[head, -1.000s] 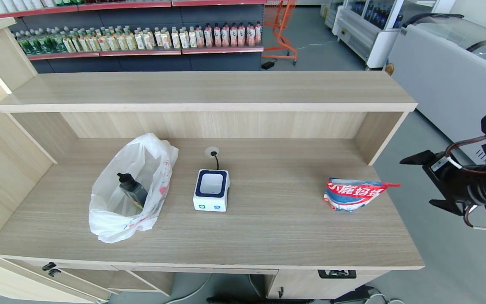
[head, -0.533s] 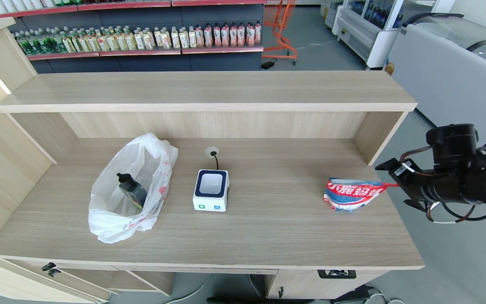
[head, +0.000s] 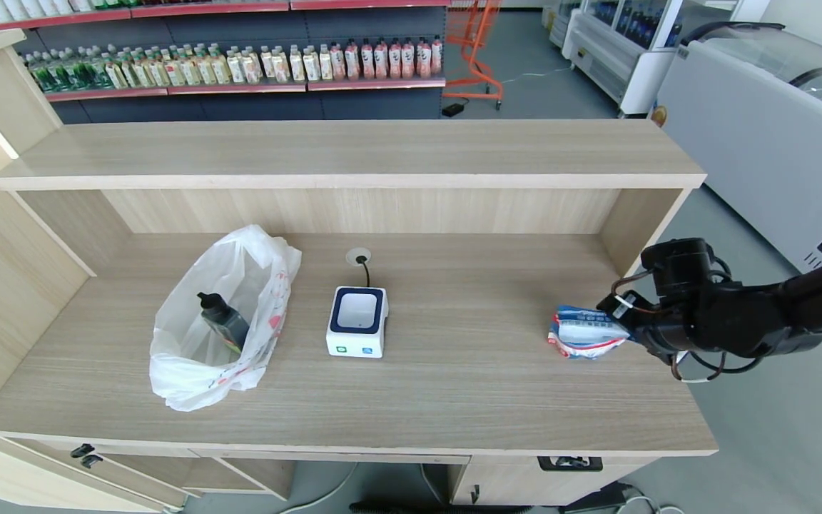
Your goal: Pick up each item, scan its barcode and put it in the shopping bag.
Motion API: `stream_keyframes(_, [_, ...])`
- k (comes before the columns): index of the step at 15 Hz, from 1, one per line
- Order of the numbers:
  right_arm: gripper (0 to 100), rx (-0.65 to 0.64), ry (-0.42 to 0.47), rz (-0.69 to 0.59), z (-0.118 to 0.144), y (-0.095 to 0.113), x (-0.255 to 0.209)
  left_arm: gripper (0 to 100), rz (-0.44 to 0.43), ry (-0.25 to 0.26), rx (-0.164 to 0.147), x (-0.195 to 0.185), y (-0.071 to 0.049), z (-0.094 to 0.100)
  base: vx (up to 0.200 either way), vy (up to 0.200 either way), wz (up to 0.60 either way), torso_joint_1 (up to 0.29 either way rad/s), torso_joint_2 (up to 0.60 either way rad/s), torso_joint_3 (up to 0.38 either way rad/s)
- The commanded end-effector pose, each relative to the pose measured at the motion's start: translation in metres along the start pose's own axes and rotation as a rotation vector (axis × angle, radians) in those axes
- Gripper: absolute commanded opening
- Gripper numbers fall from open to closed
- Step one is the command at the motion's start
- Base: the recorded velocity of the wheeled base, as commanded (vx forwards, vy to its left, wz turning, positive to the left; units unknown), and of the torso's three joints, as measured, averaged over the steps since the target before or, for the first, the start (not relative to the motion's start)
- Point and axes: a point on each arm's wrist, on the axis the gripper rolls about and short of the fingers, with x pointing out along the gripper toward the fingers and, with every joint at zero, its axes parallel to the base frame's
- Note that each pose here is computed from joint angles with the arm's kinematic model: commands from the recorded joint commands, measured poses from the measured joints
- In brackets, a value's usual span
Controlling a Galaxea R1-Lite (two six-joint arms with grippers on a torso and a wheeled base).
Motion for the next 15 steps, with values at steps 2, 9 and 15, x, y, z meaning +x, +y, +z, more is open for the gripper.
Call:
stream_keyframes(2, [0, -0.043, 0.017, -0.014, -0.011, -0.001, 0.018, 100, 0.0, 0.002, -0.002, 0.0, 0.0, 0.0, 0.0, 0.0, 0.0, 0.0, 0.0, 0.0])
stream_keyframes(9, [0, -0.225, -0.084, 0.072, 0.01, 0.011, -0.007, 100, 0.0, 0.0, 0.0, 0.0, 0.0, 0.0, 0.0, 0.0, 0.0, 0.0, 0.0, 0.0])
stream_keyframes(15, [0, -0.412, -0.02, 0.932, 0.051, 0.011, -0.126, 100, 0.002, 0.002, 0.0, 0.0, 0.0, 0.0, 0.0, 0.0, 0.0, 0.0, 0.0, 0.0])
